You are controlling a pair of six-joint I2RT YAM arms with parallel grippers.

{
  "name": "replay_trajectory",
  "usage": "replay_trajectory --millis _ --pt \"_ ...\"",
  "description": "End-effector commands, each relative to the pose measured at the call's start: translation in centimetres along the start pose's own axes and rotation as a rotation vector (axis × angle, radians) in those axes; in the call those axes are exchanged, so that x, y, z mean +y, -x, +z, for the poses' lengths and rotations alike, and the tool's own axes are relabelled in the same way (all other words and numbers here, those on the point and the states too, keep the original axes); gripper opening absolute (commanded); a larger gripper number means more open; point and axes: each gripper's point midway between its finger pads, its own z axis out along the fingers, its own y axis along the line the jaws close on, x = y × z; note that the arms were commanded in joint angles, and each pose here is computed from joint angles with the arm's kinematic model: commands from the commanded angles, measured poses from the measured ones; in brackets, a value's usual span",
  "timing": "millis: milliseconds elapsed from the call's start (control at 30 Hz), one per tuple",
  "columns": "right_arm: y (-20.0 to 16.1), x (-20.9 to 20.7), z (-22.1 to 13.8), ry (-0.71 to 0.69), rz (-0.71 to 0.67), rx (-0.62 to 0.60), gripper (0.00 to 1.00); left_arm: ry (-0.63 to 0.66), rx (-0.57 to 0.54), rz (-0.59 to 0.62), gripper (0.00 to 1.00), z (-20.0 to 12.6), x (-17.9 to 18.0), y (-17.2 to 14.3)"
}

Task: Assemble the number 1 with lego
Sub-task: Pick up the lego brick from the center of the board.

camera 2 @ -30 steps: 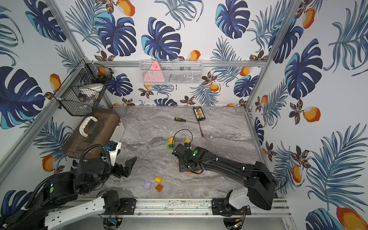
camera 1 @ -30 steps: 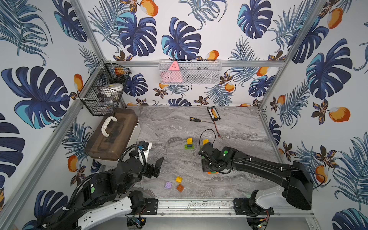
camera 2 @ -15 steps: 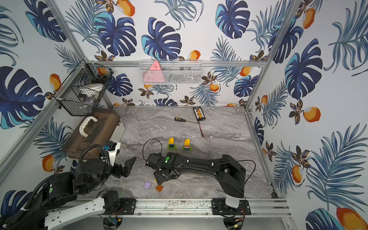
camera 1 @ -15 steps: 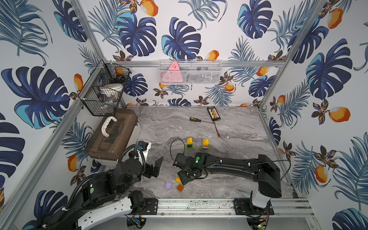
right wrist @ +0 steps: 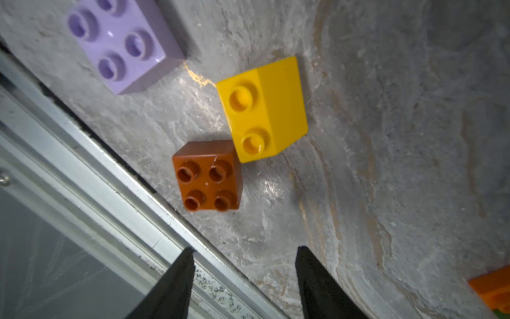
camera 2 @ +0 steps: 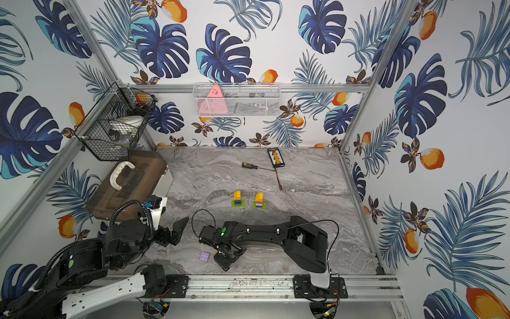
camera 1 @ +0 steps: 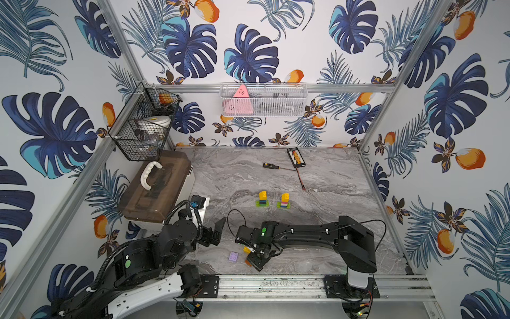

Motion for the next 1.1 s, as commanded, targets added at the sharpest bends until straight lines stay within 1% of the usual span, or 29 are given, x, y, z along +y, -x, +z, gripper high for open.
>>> replay_trajectory --millis 0,267,433,633,667,733,800,933,1067 --pt "0.7 0.9 0.6 0.027 -0.037 -0.006 0.62 0.024 -0.008 -0.02 0.99 -0.1 0.4 0.2" --pt "1.8 2.1 0.9 0.053 -0.037 -0.025 0.62 0.026 -0.002 -0.014 0.99 0.1 0.3 0.1" --pt "2.3 2.1 1.2 0.027 -0.037 -0.026 0.6 0.025 -0.004 -0.016 0.99 0.0 0.4 0.2" --pt "2.7 1.4 1.3 -0.021 -0.034 -0.023 0.55 0.027 -0.01 -0.022 0.99 -0.1 0.5 0.3" --pt "2.5 1.2 2.2 -0.039 -0.031 -0.003 0.54 0.025 -0.01 -0.021 0.99 -0.1 0.5 0.3" --pt "2.5 0.9 2.2 -0.052 -0.027 -0.003 0.53 0.025 -0.009 -0.02 0.99 -0.1 0.5 0.2" --pt "2.5 0.5 2.2 -0.076 -0.016 -0.008 0.49 0.024 -0.01 -0.021 0.99 -0.1 0.5 0.2" --pt "2.2 -0.2 2.4 -0.109 0.002 -0.003 0.47 0.025 -0.012 -0.024 0.99 -0.2 0.5 0.3" --pt "1.9 -1.6 2.2 -0.166 0.055 -0.014 0.39 0.025 -0.012 -0.024 0.99 -0.2 0.5 0.3"
